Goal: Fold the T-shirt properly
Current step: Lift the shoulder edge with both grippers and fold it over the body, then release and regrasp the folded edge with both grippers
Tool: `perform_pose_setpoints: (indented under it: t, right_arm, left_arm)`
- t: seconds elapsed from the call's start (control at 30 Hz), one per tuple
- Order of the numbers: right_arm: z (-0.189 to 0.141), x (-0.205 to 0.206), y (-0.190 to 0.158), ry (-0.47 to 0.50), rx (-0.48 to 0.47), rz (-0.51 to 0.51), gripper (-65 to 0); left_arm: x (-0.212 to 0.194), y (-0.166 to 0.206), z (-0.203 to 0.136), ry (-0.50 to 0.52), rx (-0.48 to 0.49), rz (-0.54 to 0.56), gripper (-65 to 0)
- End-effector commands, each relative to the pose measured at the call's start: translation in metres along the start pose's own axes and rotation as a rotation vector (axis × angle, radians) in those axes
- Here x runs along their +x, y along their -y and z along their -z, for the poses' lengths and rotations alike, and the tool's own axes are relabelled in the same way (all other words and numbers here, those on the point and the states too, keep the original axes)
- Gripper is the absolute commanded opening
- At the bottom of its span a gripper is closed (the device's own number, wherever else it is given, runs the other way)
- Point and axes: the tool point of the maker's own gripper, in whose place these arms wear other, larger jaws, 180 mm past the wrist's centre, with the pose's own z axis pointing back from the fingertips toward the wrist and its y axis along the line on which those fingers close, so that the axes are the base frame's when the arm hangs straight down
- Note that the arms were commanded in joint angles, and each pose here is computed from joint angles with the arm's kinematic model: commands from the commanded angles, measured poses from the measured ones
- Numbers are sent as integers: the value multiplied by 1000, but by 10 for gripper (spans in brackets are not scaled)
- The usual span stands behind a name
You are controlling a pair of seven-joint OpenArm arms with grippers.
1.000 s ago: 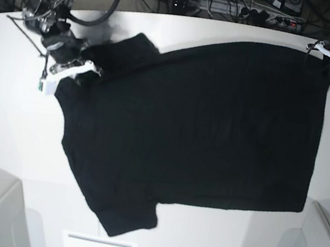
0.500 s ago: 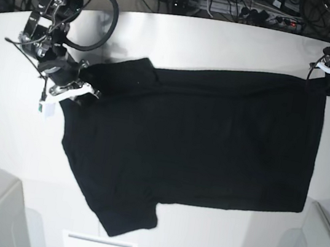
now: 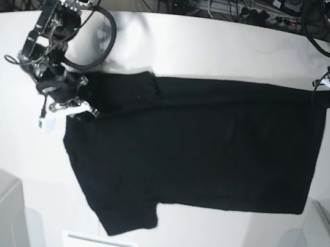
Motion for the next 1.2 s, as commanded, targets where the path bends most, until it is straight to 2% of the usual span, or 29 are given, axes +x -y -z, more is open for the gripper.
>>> perform_pose_setpoints:
  t: [0.0,0.3,0.43,0.67,0.77,0.83,1.03,1.17]
  right_arm:
    - [0,14,-5,35,17,-4,-650]
    - [16,19,-5,10,25,23,-650]
    - [24,26,-8,5,34,32,-650]
    - [42,29,-5,-11,33,65,-650]
    - [48,24,0,-32,25,79,-650]
    - [48,23,0,-37,24,70,-650]
    - [56,23,-18,-25,37,-42,-650]
    - [56,25,-18,-16,38,-49,-650]
  left_arm:
    - [19,-2,-2,58,9,5,-650]
    - [35,0,3,93,0,6,-650]
    - [39,0,13,66,49,49,-650]
    - [58,0,20,82,101,93,-650]
    - [60,9,25,71,96,134,-650]
    - [58,12,29,55,97,154,-650]
    - [41,4,40,-8,117,141,-650]
    - [43,5,41,-4,116,144,-650]
